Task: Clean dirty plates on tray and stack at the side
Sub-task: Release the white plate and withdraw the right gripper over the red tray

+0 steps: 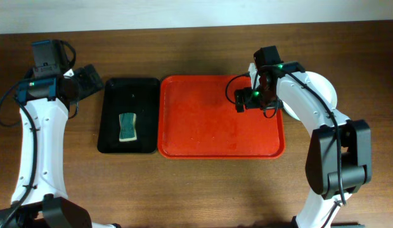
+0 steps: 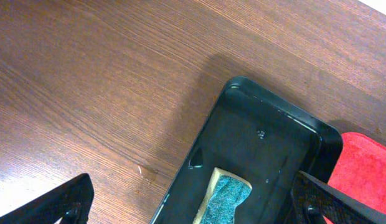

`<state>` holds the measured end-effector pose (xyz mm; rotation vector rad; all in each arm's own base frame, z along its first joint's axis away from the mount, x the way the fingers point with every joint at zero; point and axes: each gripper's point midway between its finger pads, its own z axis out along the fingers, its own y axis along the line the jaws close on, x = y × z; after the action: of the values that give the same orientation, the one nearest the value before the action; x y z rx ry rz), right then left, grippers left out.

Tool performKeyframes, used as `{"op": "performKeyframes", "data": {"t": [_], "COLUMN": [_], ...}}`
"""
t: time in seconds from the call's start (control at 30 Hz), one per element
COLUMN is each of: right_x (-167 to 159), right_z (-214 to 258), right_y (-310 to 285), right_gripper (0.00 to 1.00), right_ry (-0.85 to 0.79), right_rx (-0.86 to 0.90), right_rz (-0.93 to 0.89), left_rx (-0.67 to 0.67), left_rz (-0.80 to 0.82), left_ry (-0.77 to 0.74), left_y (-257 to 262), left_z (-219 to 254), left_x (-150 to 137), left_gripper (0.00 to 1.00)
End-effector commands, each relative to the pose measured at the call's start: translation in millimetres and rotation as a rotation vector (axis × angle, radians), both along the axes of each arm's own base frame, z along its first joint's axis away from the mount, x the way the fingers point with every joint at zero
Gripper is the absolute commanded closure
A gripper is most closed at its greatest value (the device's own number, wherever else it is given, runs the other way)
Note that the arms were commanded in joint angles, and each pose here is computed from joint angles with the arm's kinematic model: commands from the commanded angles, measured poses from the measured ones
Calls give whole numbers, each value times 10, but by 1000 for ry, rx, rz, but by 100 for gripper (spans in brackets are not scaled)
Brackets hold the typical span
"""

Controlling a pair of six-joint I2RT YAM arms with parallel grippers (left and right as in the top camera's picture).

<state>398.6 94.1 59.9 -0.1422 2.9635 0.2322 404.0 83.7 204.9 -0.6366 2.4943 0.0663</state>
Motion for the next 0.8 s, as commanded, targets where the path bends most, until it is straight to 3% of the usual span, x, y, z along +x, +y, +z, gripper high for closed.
{"op": "performKeyframes", "data": {"t": [0.0,0.5,0.67,0.77], "right_x": [10,13,-3,-131], "right_z": [114,157,754,1391], "right_y": [-21,-16,101,229], "right_gripper": [1,1,1,1], "right_ry": [-33,-44,-194,-354], "right_rx": [-10,-8,21,59], "right_rz": [8,9,36,72], "left_rx": [-9,-9,-9,-9], "left_rz": [4,4,4,4], "left_ry": [-5,-5,-5,-5], "left_y": [-3,-3,-3,-3], "left_z": [8,7,7,7], "left_x": [5,5,5,5], "left_gripper": [1,1,1,1]}}
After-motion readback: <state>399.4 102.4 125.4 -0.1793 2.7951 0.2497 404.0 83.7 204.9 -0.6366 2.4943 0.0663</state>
